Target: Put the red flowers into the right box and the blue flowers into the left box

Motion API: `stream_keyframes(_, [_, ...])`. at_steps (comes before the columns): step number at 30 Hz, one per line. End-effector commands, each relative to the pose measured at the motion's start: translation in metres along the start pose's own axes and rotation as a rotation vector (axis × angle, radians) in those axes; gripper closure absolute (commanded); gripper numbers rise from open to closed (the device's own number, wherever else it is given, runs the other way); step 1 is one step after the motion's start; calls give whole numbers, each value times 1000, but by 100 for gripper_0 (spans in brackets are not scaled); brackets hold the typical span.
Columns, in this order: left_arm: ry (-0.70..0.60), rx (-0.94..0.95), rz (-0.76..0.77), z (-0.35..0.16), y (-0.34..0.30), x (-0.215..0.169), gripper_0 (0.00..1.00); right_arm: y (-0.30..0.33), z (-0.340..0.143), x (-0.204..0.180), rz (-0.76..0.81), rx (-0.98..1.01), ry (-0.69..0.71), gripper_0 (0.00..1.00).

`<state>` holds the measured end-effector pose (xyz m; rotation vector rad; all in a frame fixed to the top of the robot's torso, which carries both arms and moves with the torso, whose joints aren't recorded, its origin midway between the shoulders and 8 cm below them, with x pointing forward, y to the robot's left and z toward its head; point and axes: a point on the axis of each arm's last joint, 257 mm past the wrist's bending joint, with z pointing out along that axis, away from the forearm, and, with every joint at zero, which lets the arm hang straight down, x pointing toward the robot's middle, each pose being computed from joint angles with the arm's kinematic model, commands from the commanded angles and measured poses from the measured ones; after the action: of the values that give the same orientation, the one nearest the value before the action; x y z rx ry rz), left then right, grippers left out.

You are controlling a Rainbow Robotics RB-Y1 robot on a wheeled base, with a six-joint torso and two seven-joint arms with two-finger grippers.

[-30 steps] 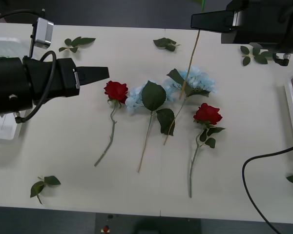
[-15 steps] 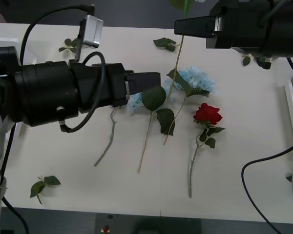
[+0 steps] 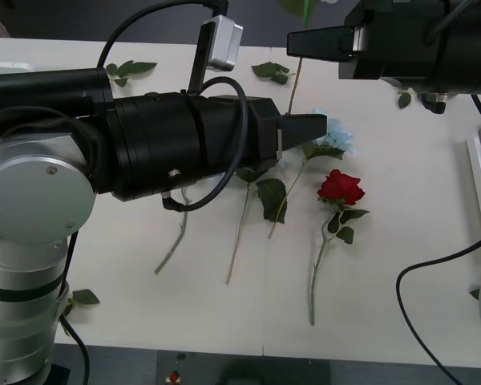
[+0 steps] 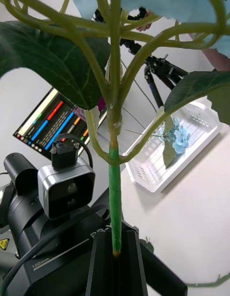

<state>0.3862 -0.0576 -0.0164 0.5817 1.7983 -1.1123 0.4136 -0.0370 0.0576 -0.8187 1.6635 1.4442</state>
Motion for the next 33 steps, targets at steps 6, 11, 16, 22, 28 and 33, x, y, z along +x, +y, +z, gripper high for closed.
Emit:
stream_keyframes(6, [-11, 8, 19, 8, -11, -14, 100, 20, 4, -15, -64, -35, -24, 100])
stream_keyframes(11, [-21, 4, 13, 11, -8, -16, 100, 20, 4, -15, -64, -35, -24, 100])
stream_keyframes(16, [-22, -1, 17, 11, -5, -18, 100, 20, 4, -15, -64, -35, -24, 100])
stream_keyframes(22, [-10, 1, 20, 5, -1, -16, 100, 20, 4, -15, -64, -35, -24, 18])
stream_keyframes(28, [9, 4, 10, -11, 8, -17, 100, 20, 4, -15, -64, -35, -24, 0])
stream_keyframes(33, [27, -6, 3, -31, 21, -20, 100, 20, 4, -15, -64, -35, -24, 0])
